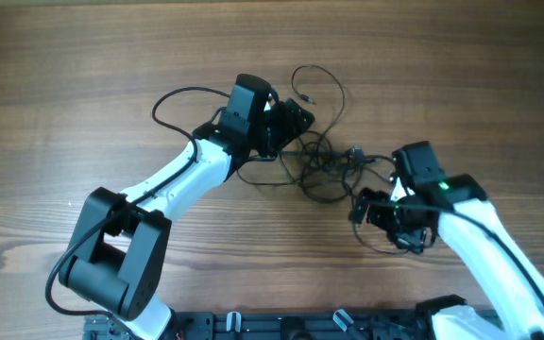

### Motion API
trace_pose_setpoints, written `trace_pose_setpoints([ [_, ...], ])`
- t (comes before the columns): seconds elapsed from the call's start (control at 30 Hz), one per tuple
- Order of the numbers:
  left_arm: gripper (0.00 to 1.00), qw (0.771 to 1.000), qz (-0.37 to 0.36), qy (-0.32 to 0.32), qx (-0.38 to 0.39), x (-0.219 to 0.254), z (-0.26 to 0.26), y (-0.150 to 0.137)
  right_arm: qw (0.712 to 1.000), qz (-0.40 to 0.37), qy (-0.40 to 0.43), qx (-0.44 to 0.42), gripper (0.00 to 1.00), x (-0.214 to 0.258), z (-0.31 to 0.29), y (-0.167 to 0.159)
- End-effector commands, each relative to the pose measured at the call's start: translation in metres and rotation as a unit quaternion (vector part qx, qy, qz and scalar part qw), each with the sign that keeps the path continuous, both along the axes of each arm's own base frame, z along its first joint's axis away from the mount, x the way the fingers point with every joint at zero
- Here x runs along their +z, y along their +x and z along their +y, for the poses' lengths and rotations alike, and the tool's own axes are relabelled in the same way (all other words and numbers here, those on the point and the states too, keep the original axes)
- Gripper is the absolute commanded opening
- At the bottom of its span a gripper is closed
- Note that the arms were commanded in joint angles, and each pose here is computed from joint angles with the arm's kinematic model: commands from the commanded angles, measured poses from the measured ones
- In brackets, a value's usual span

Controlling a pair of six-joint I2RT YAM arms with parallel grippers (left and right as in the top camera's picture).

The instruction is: Untangle cables

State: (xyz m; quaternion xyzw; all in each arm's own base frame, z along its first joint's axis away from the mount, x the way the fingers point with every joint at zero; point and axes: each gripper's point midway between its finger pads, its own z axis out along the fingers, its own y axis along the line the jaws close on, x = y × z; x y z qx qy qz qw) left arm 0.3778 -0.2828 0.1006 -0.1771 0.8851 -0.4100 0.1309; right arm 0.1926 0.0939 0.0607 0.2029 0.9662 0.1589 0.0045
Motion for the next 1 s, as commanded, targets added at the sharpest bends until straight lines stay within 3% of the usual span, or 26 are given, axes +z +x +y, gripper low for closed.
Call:
trace_pose_setpoints([
  [0.0,0.5,0.997,-0.01,-0.028,-0.067,0.016,-0.028,-0.024,0.993,-0.081,0.027,-0.082,1.0,0.036,0.0,0.018],
  [0.1,0.32,0.995,-0.009,-0.023,-0.093,0.015,-0.05,-0.043,0.978,-0.153,0.009,-0.144,0.99,0.062,-0.019,0.026],
  [0.13,0.3,0.996,-0.014,-0.013,-0.092,0.012,-0.055,-0.048,0.971,-0.171,0.002,-0.166,1.0,0.069,-0.025,0.027],
  [0.23,0.32,0.997,-0.029,0.022,-0.065,0.006,-0.064,-0.051,0.958,-0.205,0.005,-0.202,1.0,0.084,-0.034,0.029],
  [0.4,0.29,0.999,0.03,0.009,-0.02,-0.001,-0.077,-0.067,0.958,-0.2,0.003,-0.206,1.0,0.082,-0.034,0.03],
  [0.53,0.26,0.995,0.05,0.066,0.062,-0.027,-0.061,-0.065,0.962,-0.18,-0.003,-0.205,1.0,0.073,-0.033,0.03],
  [0.77,0.27,0.989,0.076,0.106,0.066,-0.063,-0.054,-0.07,0.965,-0.166,-0.008,-0.204,1.0,0.066,-0.032,0.03],
  [0.97,0.14,0.986,0.092,0.125,0.066,-0.079,-0.049,-0.074,0.965,-0.166,-0.008,-0.204,1.0,0.066,-0.032,0.031],
])
